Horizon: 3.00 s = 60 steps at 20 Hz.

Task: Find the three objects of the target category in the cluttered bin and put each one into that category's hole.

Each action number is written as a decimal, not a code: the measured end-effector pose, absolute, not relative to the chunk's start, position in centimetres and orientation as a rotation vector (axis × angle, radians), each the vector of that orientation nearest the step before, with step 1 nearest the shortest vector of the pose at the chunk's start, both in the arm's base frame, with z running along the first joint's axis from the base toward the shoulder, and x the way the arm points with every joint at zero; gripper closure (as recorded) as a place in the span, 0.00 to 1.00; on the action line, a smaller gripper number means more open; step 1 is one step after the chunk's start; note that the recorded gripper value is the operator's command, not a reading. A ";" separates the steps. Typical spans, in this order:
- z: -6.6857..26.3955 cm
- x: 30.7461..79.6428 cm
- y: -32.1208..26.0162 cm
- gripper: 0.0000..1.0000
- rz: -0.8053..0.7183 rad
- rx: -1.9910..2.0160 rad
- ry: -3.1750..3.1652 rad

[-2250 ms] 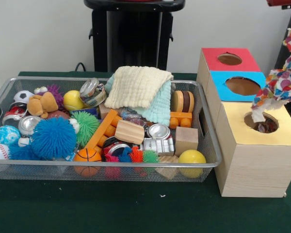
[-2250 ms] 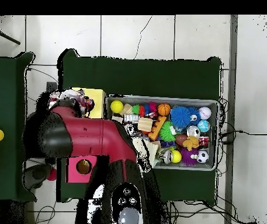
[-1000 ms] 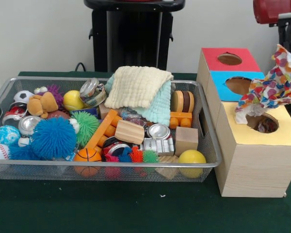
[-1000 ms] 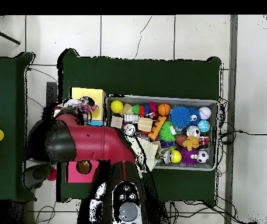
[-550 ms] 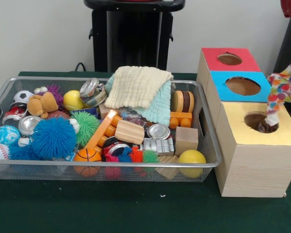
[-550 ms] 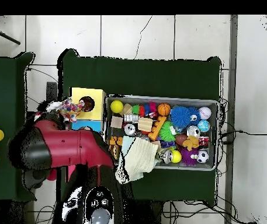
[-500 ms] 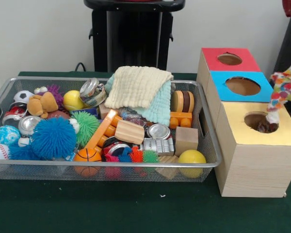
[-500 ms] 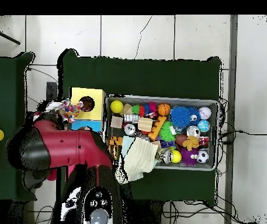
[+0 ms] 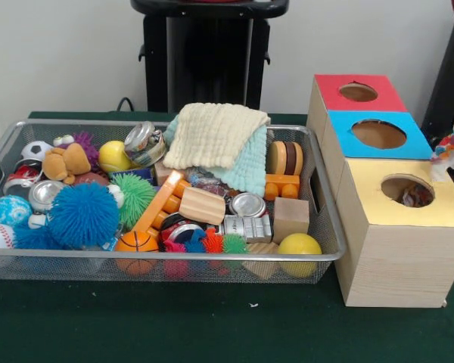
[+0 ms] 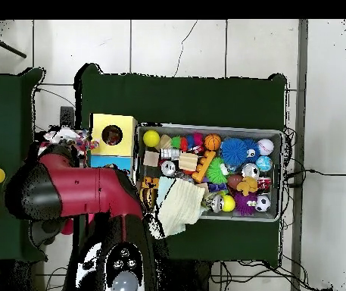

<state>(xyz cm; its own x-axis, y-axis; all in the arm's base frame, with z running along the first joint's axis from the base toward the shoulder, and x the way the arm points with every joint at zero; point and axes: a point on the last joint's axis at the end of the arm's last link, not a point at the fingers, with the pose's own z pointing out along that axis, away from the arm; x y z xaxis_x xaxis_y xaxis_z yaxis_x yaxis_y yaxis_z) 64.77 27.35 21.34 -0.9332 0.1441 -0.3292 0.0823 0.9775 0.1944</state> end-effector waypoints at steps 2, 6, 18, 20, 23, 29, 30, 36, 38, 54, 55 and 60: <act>21.3 65.1 26.5 1.00 0.251 0.182 2.775; 21.3 66.0 24.4 1.00 0.246 0.227 2.770; 21.2 67.6 19.4 1.00 0.226 0.326 2.757; 21.2 67.6 19.3 1.00 0.226 0.326 2.757; 21.2 67.6 19.5 1.00 0.228 0.322 2.758; 21.1 67.5 19.5 1.00 0.228 0.317 2.758; 21.1 67.5 19.5 1.00 0.228 0.316 2.759; 21.4 67.3 19.6 1.00 0.229 0.312 2.772; 21.5 67.3 19.6 1.00 0.230 0.311 2.775; 22.6 66.7 19.6 1.00 0.252 0.309 2.851; 22.7 66.8 19.5 1.00 0.253 0.310 2.850; 22.9 67.0 19.2 1.00 0.254 0.316 2.845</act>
<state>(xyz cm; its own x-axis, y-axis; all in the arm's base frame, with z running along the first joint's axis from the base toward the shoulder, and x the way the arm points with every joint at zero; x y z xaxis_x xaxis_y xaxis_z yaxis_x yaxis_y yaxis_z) 66.96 19.17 22.88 -0.9407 0.2369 -0.2428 0.1902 0.9610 0.2009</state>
